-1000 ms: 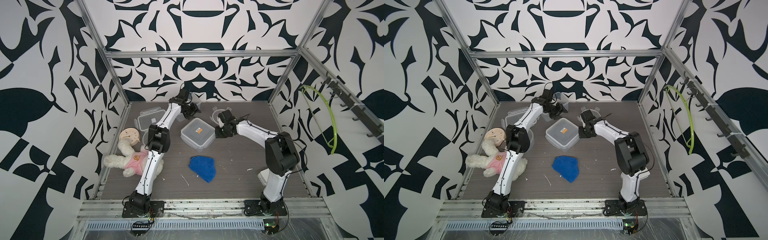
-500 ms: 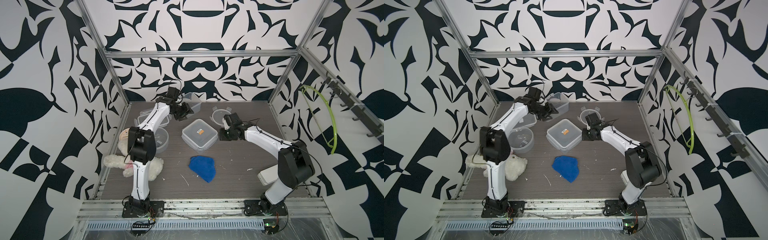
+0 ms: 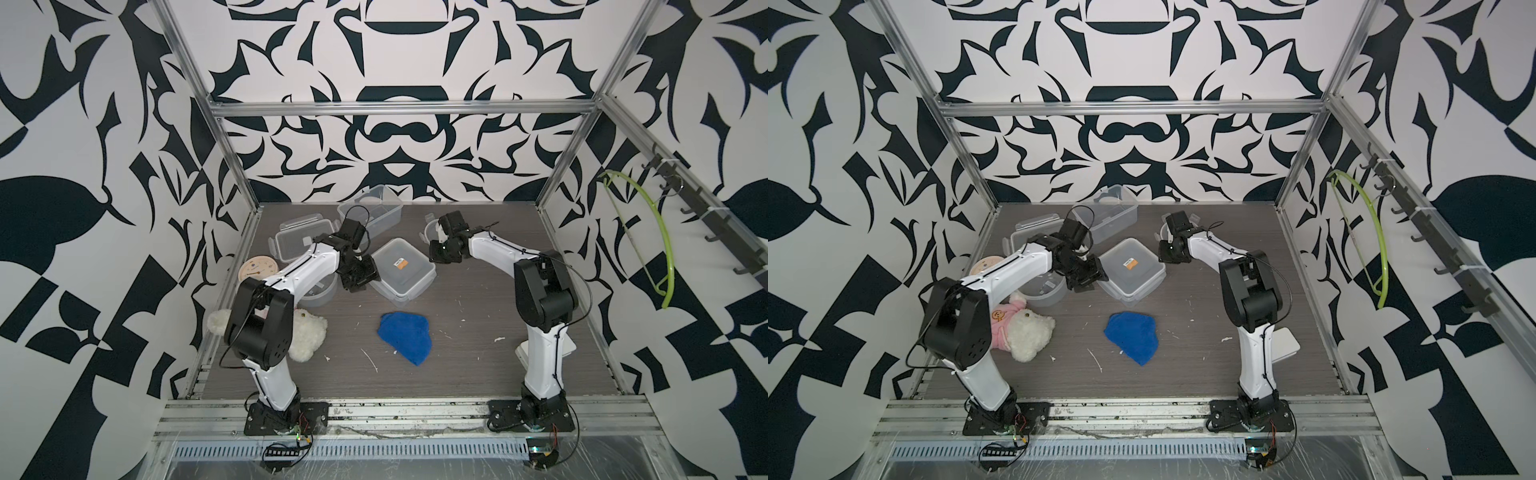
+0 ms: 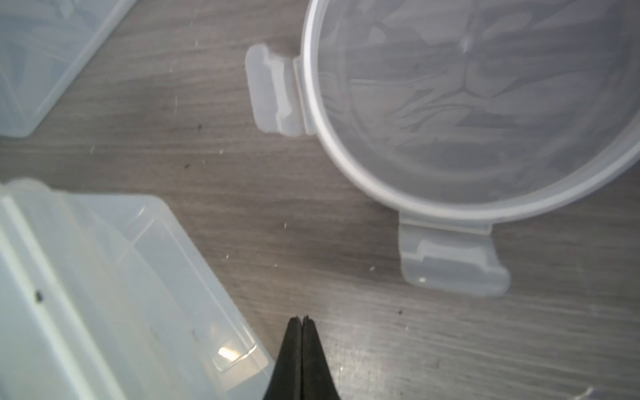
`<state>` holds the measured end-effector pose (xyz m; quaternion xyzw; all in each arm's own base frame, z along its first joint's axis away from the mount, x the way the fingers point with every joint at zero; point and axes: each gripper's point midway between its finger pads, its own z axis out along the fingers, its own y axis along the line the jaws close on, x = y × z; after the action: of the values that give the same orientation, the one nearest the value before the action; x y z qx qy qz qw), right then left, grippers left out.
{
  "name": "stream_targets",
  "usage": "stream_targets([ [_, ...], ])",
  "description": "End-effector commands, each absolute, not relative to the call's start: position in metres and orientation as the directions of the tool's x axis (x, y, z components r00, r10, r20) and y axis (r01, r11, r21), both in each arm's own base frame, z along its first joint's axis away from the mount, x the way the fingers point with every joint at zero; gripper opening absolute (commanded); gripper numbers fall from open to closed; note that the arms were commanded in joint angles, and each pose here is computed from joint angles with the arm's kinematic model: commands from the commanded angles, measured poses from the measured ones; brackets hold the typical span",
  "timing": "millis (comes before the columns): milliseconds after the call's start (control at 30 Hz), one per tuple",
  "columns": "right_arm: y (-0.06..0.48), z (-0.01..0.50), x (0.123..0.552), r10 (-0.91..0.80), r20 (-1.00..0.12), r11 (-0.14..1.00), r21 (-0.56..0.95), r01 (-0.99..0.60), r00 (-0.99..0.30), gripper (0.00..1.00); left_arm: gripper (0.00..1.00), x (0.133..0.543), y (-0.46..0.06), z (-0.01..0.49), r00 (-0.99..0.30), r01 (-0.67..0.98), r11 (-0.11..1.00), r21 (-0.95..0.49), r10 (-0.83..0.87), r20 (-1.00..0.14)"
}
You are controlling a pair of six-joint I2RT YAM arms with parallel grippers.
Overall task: Wipe the insides of the lunch boxes
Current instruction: Adjust the lunch box at the center of the board.
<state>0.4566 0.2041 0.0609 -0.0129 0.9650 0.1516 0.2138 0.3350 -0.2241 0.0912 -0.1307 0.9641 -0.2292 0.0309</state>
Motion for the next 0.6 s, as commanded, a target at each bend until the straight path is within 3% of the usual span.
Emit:
stream_targets([
  [0, 0.224, 0.104, 0.444, 0.026, -0.487, 0.926, 0.341, -0.162, -0.873, 0.0, 0.57, 0.366, -0.235, 0.101, -0.957, -0.221, 0.839, -0.497, -0.283, -0.054],
  [333, 0.238, 0.092, 0.38, -0.022, -0.437, 0.902, 0.38, -0.207, -0.899, 0.0, 0.58, 0.446, -0.225, 0.109, -0.935, -0.236, 0.809, -0.538, -0.341, -0.102],
  [567, 0.222, 0.121, 0.376, 0.033, -0.508, 0.862, 0.451, -0.233, -0.861, 0.0, 0.58, 0.456, -0.206, 0.152, -0.916, -0.224, 0.799, -0.559, -0.368, -0.159],
])
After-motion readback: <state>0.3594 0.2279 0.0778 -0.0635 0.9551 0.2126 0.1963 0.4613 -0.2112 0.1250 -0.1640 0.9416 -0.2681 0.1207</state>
